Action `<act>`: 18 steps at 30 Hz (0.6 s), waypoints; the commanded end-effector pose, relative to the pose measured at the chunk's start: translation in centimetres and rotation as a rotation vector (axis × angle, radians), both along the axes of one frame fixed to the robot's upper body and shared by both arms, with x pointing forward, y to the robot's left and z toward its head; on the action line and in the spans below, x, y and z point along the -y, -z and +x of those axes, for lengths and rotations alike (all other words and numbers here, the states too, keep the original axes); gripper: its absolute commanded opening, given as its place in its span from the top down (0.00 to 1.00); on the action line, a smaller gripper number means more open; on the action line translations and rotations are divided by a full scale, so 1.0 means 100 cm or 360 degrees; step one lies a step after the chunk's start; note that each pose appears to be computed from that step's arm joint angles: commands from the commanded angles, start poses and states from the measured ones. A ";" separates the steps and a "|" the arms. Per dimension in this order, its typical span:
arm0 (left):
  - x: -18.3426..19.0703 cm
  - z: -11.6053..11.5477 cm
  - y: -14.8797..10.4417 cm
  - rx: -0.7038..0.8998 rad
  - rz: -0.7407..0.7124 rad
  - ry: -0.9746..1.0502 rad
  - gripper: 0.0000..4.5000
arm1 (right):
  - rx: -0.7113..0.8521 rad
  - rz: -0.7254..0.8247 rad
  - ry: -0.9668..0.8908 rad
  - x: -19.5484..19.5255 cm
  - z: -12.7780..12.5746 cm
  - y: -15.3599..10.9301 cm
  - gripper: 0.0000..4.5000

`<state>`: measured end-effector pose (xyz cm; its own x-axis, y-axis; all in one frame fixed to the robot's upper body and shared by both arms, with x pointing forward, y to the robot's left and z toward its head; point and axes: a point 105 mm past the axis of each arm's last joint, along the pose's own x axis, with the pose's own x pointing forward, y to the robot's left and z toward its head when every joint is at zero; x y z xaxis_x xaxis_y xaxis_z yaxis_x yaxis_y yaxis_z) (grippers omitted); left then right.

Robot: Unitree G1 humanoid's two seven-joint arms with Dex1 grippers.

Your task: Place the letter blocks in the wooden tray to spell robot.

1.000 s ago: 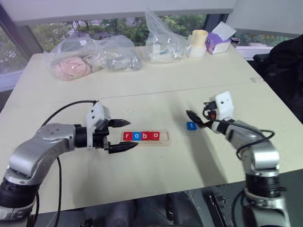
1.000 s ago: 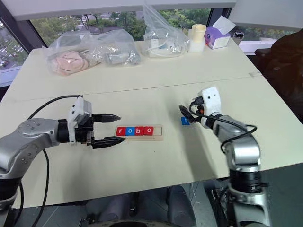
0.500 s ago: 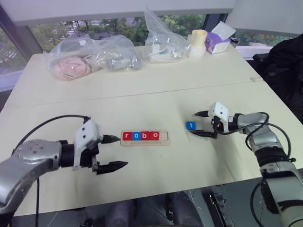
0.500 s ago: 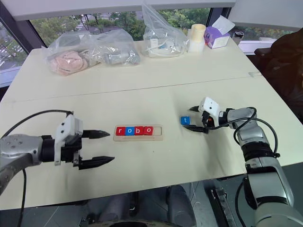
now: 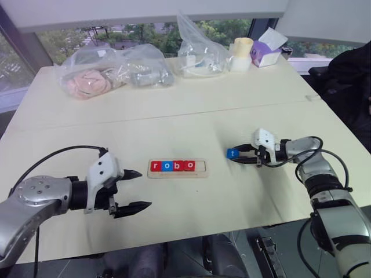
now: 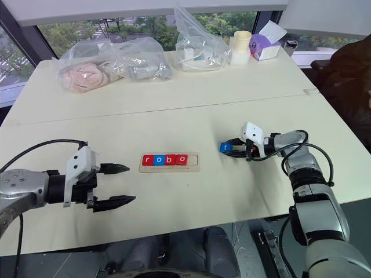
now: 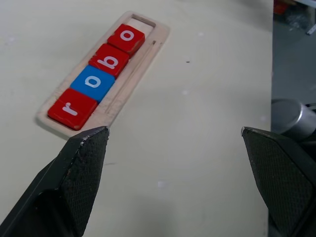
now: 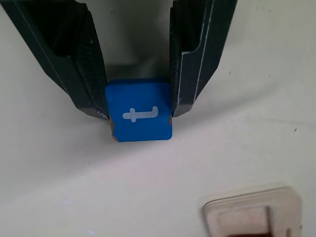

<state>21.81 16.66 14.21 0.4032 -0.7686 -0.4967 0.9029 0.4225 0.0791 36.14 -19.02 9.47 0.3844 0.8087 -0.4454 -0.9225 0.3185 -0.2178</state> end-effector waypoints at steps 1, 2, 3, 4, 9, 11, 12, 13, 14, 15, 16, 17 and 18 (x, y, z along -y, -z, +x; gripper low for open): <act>0.000 0.003 -0.001 0.0047 0.0025 0.0033 0.00 | 0.0061 0.0114 -0.0076 -0.023 -0.002 -0.026 0.74; 0.000 0.004 -0.002 0.0053 0.0013 0.0034 0.00 | 0.0061 0.0118 -0.0108 -0.031 -0.005 -0.030 0.74; -0.001 0.005 -0.003 0.0056 0.0010 0.0035 0.00 | 0.0061 0.0124 -0.0152 -0.039 -0.010 -0.034 0.74; -0.001 0.006 -0.004 0.0058 0.0011 0.0036 0.00 | 0.0046 0.0127 -0.0182 -0.046 -0.014 -0.036 0.74; -0.001 0.008 -0.002 0.0058 0.0018 0.0044 0.00 | 0.0011 0.0012 -0.0300 -0.063 -0.030 -0.032 0.74; 0.000 0.008 -0.002 0.0060 0.0013 0.0047 0.00 | 0.0001 -0.0040 -0.0316 -0.068 -0.032 -0.031 0.74; 0.000 0.008 -0.002 0.0060 0.0009 0.0047 0.00 | -0.0002 -0.0076 -0.0332 -0.070 -0.034 -0.029 0.74; 0.000 0.008 -0.001 0.0059 0.0008 0.0046 0.00 | -0.0003 -0.0110 -0.0343 -0.072 -0.035 -0.027 0.74; 0.001 0.008 -0.001 0.0060 0.0007 0.0047 0.00 | -0.0003 -0.0131 -0.0348 -0.073 -0.035 -0.026 0.74; 0.002 0.008 -0.001 0.0060 0.0006 0.0047 0.00 | -0.0003 -0.0142 -0.0349 -0.073 -0.035 -0.025 0.74; 0.002 0.008 0.000 0.0060 0.0004 0.0046 0.00 | -0.0006 -0.0152 -0.0359 -0.075 -0.036 -0.024 0.74; 0.003 0.007 0.000 0.0059 0.0001 0.0044 0.00 | -0.0006 -0.0158 -0.0365 -0.078 -0.037 -0.023 0.74; 0.003 0.007 0.001 0.0057 -0.0002 0.0043 0.00 | -0.0003 -0.0169 -0.0363 -0.080 -0.037 -0.021 0.74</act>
<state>22.68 16.86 13.82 0.4072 -0.7702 -0.4909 0.9030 0.4203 0.0894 32.51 -11.54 10.84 0.1894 0.8222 -0.5367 -0.9757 0.0966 -0.1964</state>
